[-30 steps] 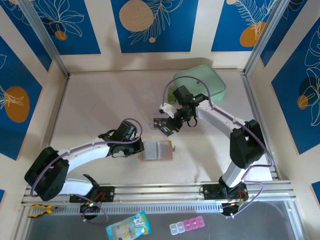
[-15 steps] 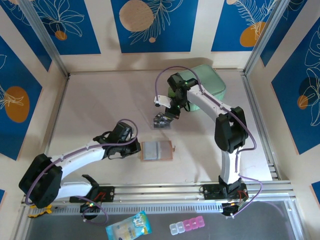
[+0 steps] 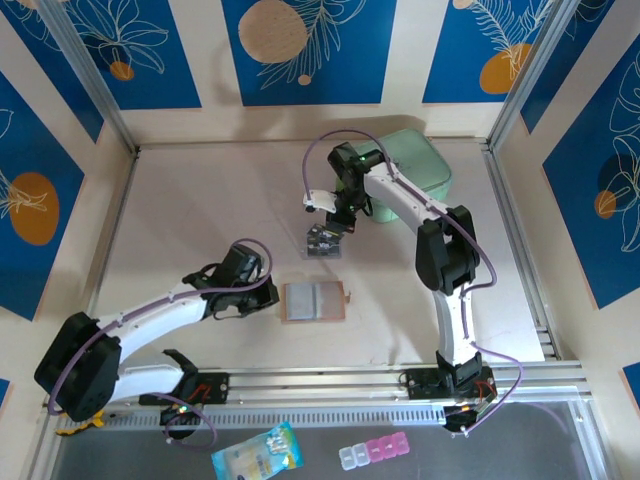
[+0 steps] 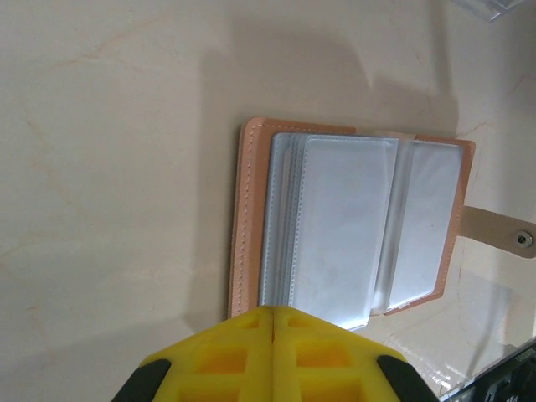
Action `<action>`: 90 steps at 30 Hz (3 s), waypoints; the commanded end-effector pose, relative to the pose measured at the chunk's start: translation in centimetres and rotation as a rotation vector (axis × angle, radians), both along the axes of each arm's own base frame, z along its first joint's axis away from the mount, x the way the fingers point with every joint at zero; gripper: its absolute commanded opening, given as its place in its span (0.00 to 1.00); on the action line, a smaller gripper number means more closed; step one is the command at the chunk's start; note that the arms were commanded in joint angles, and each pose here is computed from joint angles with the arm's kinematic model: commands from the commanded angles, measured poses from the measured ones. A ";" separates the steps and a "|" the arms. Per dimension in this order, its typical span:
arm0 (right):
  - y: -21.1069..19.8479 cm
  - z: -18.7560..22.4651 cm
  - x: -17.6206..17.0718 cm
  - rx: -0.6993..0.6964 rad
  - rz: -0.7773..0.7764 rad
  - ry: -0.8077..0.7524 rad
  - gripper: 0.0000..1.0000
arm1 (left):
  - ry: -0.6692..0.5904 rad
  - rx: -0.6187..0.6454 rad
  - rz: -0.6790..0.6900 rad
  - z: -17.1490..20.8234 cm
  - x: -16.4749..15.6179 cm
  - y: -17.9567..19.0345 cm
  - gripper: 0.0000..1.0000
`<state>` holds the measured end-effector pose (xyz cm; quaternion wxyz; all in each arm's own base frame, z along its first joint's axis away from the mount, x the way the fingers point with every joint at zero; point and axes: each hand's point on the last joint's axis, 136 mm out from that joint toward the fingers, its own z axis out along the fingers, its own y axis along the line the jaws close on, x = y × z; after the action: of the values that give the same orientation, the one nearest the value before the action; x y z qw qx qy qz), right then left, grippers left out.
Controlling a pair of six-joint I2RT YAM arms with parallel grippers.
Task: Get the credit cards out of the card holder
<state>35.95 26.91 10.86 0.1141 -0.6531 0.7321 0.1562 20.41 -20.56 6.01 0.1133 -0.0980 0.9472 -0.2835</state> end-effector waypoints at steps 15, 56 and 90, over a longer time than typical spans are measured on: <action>-0.1 -3.2 0.0 -0.074 0.052 0.048 0.11 | 0.026 0.024 0.028 -0.8 -0.5 1.2 0.07; 1.0 -3.8 2.5 -0.043 -0.097 -0.097 0.27 | 0.030 0.001 0.018 -0.5 -0.2 0.5 0.08; 3.4 2.3 -10.7 0.341 -0.934 0.456 0.25 | 0.068 -0.017 -0.076 -2.4 0.6 -3.0 0.03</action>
<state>25.96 29.07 11.15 0.1107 -0.2202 0.9218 0.2993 20.72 -22.61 2.90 0.0674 -0.0872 0.9532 -0.2815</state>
